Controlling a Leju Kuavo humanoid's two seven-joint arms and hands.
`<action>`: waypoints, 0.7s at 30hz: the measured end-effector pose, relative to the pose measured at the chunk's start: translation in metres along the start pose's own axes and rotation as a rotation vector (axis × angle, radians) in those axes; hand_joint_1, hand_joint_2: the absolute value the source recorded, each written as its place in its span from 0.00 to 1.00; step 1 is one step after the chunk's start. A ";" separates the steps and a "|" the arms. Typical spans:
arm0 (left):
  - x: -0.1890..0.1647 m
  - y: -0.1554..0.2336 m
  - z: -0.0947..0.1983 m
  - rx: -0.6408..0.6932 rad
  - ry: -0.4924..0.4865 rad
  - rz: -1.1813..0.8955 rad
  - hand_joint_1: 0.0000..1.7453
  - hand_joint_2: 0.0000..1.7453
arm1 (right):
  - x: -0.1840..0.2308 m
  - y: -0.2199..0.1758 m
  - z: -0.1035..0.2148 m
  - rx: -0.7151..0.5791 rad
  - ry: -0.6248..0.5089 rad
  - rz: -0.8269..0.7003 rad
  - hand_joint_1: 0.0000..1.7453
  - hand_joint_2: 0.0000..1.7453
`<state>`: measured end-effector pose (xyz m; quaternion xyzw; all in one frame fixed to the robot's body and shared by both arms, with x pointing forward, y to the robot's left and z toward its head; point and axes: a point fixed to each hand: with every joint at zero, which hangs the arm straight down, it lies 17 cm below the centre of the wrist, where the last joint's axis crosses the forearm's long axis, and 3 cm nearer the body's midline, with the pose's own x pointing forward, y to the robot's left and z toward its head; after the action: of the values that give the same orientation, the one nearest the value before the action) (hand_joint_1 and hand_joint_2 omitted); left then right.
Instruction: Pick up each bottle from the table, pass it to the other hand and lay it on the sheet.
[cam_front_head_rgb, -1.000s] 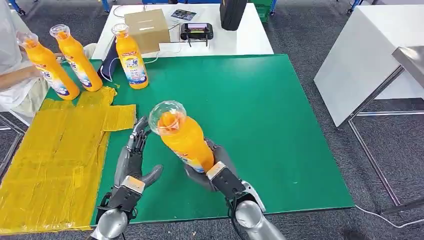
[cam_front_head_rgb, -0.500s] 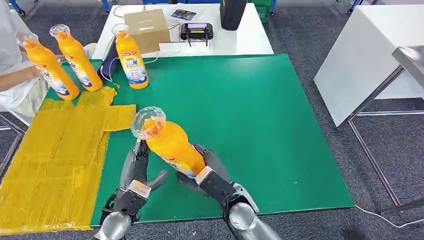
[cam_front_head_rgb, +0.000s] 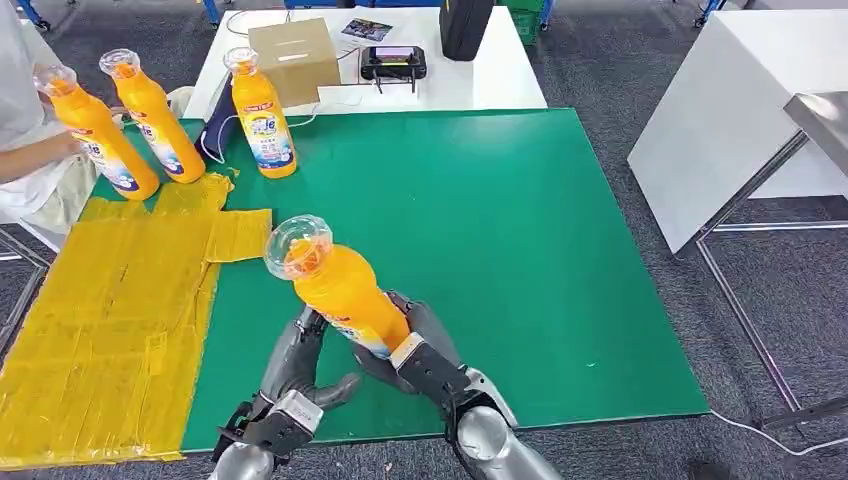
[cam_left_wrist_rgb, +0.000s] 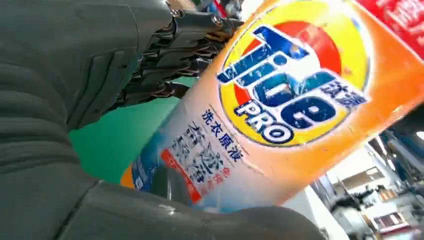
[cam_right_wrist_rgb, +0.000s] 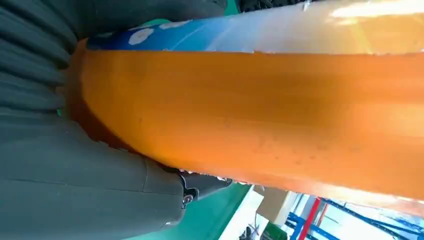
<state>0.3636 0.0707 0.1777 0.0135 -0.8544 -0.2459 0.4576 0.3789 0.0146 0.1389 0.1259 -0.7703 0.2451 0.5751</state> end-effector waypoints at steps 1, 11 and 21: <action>0.000 -0.002 0.001 -0.008 0.000 0.008 0.00 1.00 | -0.001 0.000 0.000 0.001 0.002 0.004 1.00 1.00; -0.005 -0.002 0.001 -0.005 0.036 0.044 0.00 1.00 | -0.005 0.013 0.000 0.019 -0.029 0.313 1.00 1.00; -0.017 0.010 0.004 0.024 0.078 0.050 0.00 1.00 | -0.015 0.044 0.000 0.124 -0.039 0.447 1.00 1.00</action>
<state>0.3723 0.0858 0.1669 0.0073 -0.8388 -0.2237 0.4963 0.3624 0.0505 0.1149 -0.0079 -0.7734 0.4110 0.4825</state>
